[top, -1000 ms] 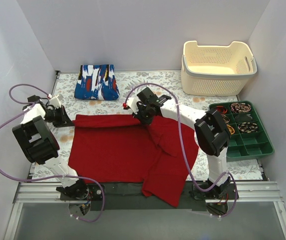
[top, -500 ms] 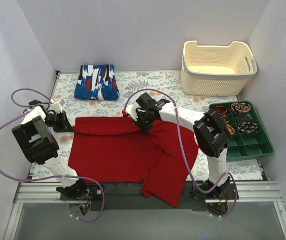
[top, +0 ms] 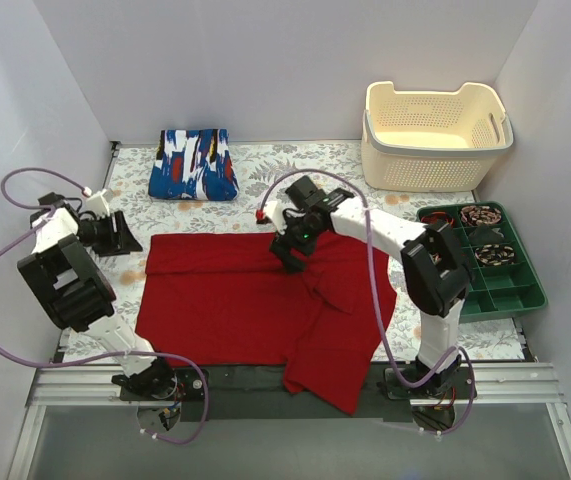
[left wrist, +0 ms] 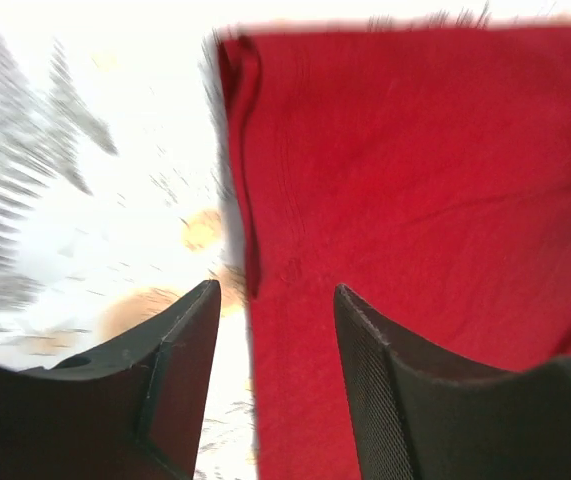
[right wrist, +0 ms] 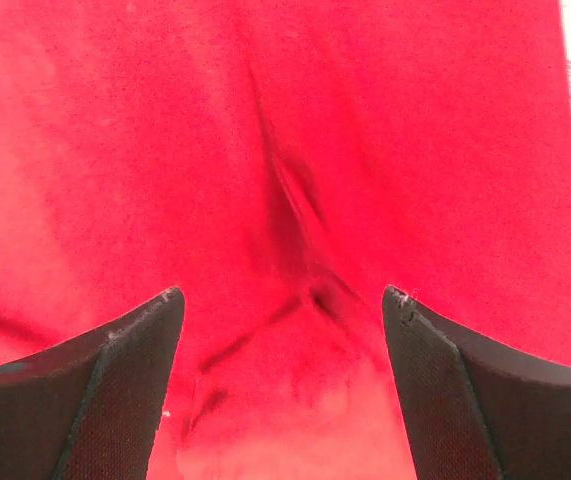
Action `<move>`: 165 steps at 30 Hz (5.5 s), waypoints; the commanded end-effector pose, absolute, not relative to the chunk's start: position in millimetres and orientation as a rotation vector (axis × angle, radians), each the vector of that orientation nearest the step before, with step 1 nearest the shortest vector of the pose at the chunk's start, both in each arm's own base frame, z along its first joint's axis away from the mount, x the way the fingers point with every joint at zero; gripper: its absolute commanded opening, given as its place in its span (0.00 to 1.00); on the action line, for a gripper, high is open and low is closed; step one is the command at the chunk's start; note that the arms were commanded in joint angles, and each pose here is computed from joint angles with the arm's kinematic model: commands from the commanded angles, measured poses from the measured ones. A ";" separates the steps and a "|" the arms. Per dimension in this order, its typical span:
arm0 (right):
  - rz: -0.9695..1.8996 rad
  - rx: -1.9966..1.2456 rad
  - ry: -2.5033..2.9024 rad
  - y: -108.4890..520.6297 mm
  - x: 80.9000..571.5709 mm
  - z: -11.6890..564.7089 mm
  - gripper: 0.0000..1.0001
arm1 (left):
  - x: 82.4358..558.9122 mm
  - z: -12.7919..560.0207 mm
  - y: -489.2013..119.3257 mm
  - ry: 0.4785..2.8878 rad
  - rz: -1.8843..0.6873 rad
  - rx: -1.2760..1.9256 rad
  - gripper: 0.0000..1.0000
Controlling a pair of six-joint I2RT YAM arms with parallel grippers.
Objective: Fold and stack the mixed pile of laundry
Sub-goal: Fold the T-shirt at the center of the board.
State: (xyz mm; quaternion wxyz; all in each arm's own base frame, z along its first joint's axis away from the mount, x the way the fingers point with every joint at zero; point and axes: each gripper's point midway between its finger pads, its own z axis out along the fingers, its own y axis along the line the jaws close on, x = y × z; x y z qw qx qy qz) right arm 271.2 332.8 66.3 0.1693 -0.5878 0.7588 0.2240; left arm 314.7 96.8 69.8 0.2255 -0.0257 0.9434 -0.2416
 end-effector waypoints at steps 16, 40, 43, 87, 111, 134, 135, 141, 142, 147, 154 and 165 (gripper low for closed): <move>0.635 -0.928 2.556 167.1 351.5 91.0 0.40 | 341.9 121.9 -50.7 2.190 -0.620 0.741 0.38; 0.444 -0.463 2.763 108.2 389.2 46.4 0.41 | 328.1 116.6 -139.6 2.051 -0.553 1.085 0.39; 0.493 -0.463 2.754 113.7 394.1 44.6 0.42 | 328.5 116.6 -136.5 2.065 -0.556 1.052 0.39; 0.642 -0.408 2.803 110.6 366.7 33.6 0.01 | 208.2 88.6 -415.7 0.908 -0.643 1.874 0.38; 0.664 -0.419 2.805 112.5 363.4 28.7 0.01 | 194.4 54.1 -425.4 0.828 -0.656 1.989 0.45; 0.667 -0.422 2.808 112.4 361.7 27.2 0.01 | 189.1 43.8 -424.0 0.851 -0.704 2.052 0.33; 0.670 -0.422 2.809 112.7 361.6 26.8 0.01 | 190.4 42.0 -424.1 0.858 -0.699 2.055 0.29; 0.668 -0.424 2.810 112.3 361.4 25.8 0.08 | 188.7 61.8 -429.9 0.826 -0.722 2.028 0.01; 0.665 -0.424 2.808 112.8 361.8 26.6 0.13 | 186.0 66.1 -429.9 0.817 -0.737 2.022 0.00; 0.661 -0.416 2.808 112.0 363.0 28.1 0.28 | 171.8 101.2 -425.8 0.760 -0.792 1.973 0.00; 0.652 -0.399 2.801 110.2 365.6 31.8 0.36 | 156.0 103.9 -418.8 0.758 -0.866 1.980 0.00; 0.587 -0.458 2.784 99.3 363.7 48.9 0.36 | 158.9 114.5 -412.8 0.910 -0.940 1.953 0.31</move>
